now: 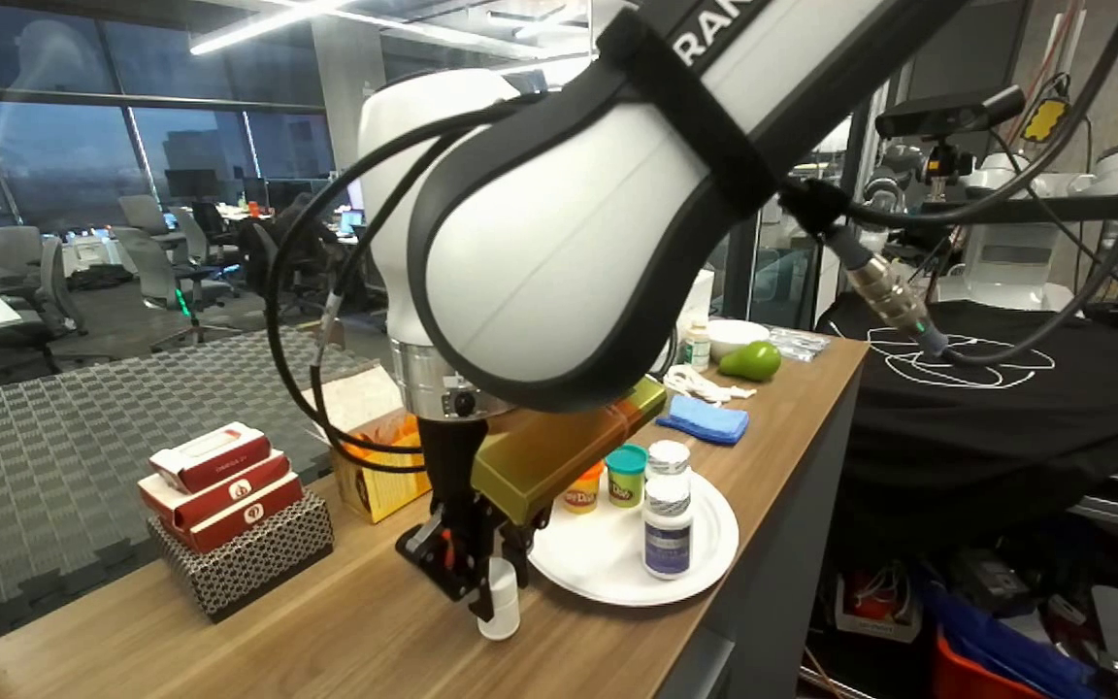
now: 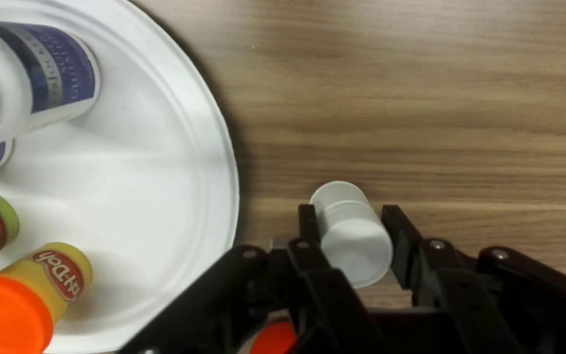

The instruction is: Put all the bottles and the orange ball in the plate, and then use the blue object to clean the table

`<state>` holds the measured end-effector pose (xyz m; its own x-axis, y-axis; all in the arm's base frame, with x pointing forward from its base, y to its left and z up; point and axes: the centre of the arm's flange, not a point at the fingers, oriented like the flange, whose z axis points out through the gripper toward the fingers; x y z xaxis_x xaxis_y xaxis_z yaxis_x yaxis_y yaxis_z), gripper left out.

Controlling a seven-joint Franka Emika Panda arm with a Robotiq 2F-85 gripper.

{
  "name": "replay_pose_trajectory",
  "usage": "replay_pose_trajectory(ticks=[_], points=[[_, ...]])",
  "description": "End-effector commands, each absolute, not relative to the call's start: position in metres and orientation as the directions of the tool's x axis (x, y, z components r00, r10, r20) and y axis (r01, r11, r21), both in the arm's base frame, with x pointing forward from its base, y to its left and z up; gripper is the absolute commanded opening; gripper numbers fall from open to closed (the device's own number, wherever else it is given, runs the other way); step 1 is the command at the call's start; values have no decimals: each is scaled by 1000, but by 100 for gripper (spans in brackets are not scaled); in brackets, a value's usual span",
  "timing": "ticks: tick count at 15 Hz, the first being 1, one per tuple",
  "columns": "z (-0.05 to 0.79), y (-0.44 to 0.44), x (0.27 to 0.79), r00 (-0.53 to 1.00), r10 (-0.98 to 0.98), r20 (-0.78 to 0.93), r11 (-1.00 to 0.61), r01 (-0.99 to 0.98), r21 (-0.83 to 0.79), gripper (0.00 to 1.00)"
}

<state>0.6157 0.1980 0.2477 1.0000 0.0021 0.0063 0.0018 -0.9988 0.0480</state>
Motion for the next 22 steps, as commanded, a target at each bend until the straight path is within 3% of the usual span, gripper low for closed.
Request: replay_pose_trajectory(ticks=[1,12,22], points=[[270,180,625,999,-30,20,-998,-31,51,12],[271,75,641,976,-218,11,-975,-218,37,12],[250,44,619,976,-213,-55,-977,-212,19,14]])
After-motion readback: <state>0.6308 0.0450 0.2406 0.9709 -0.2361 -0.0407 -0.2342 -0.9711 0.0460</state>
